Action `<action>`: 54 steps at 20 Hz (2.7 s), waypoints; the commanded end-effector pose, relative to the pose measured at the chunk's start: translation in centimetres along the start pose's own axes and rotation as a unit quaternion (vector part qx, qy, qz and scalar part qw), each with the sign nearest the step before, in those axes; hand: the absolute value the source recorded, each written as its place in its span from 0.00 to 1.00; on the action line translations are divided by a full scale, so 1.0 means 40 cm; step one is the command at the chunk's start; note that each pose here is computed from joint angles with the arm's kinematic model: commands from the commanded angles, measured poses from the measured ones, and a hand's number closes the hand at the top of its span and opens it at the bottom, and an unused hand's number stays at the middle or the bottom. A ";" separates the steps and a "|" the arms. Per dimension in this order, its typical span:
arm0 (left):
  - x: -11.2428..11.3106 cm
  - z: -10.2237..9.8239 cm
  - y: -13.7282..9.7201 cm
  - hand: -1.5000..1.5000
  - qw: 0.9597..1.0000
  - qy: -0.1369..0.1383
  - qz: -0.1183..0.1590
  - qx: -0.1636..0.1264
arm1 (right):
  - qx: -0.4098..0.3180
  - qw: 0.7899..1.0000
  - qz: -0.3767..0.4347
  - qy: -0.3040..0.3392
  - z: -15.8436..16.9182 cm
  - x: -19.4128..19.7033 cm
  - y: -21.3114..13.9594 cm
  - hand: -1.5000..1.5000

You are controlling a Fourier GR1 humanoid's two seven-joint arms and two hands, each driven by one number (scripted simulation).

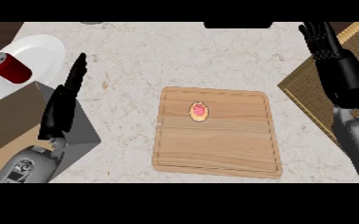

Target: Pick the cupcake from the cutting board and place it in the basket

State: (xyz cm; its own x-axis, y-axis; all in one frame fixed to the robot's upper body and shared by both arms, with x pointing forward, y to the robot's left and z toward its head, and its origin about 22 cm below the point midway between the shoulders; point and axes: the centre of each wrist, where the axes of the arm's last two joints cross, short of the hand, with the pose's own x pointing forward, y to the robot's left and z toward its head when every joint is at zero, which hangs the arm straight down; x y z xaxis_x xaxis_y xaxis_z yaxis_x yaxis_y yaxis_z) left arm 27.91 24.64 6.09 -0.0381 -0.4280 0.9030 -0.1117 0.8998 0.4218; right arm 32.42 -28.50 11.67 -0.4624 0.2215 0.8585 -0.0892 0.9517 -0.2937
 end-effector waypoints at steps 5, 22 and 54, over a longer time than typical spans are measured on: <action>0.029 -0.039 0.068 0.50 0.996 0.044 0.080 -0.020 | 0.023 0.982 -0.176 -0.061 -0.111 -0.018 0.075 1.00; -0.073 -0.036 0.098 0.50 0.982 0.132 0.126 -0.039 | 0.243 0.964 0.101 -0.035 -0.144 0.183 0.560 0.00; -0.122 0.011 0.148 0.50 0.982 0.137 0.130 -0.016 | 0.315 0.902 0.254 0.151 -0.201 0.374 0.165 0.00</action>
State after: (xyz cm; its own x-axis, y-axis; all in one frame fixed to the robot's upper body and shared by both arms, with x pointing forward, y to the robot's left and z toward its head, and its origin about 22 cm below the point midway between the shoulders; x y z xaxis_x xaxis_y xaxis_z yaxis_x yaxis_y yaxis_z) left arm 28.84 28.90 9.58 0.0232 -0.1441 0.9893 -0.0210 0.9893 0.1446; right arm 33.32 -15.69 27.54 -0.3211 0.7716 0.5491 -0.4637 0.3775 -0.8016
